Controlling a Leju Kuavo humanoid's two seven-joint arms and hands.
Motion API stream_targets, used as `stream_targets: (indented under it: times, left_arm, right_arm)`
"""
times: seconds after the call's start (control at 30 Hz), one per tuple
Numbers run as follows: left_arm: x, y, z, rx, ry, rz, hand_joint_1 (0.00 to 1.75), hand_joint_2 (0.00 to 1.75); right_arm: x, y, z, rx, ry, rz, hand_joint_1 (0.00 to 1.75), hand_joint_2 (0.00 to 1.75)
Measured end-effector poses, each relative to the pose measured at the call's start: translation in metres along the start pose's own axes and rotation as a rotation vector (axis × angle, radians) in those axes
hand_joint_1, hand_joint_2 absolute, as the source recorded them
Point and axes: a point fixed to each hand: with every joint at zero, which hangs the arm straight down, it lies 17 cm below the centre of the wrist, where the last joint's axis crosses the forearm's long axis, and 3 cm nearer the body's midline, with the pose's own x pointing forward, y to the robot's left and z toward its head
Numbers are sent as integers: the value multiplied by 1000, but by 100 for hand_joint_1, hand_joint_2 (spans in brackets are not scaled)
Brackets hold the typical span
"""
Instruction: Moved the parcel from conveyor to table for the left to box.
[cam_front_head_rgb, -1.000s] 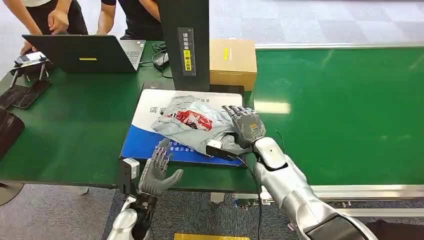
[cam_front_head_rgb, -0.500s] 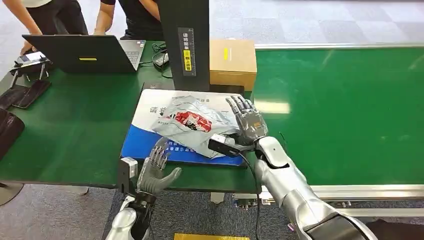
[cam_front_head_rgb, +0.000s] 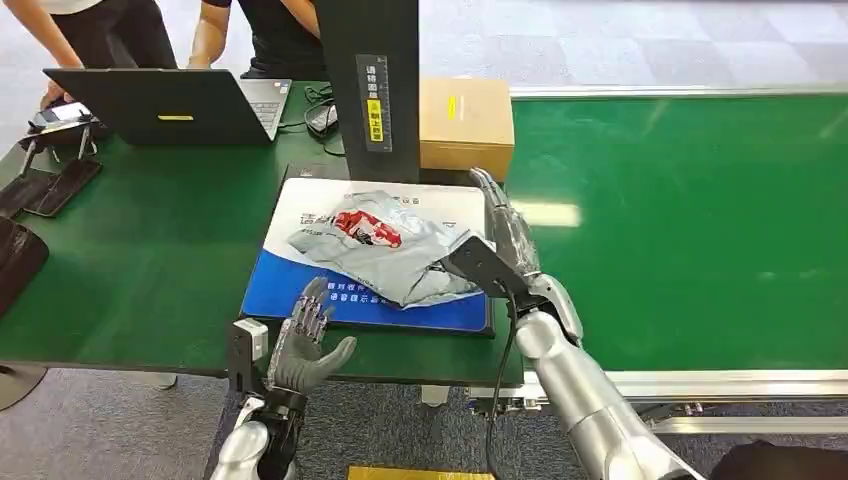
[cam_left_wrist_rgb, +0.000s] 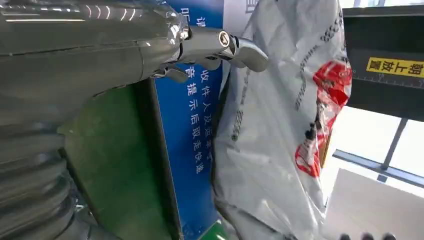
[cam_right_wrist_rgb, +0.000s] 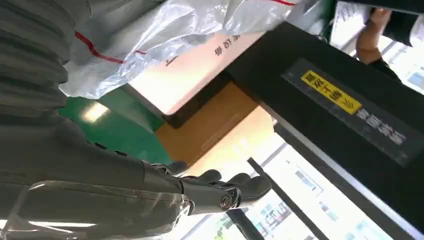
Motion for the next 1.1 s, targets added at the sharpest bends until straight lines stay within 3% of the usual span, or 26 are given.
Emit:
stream_targets:
  times: [0.33,0.6,0.83,1.1]
  left_arm:
    - [4,3,-1,13,-11,-6,0,175]
    - [2,7,2,24,-5,-16,0,175]
    - [1,4,4,19,0,-14,0,175]
    - [1,7,4,31,0,-19,0,175]
  right_arm:
    - [16,-52,25,-167,-15,-6,0,175]
    - [-32,-54,55,-148,187,6,0,175]
    - [-62,-63,82,-192,294,-112,0,175]
    - [-49,-92,103,-326,243,-182,0,175]
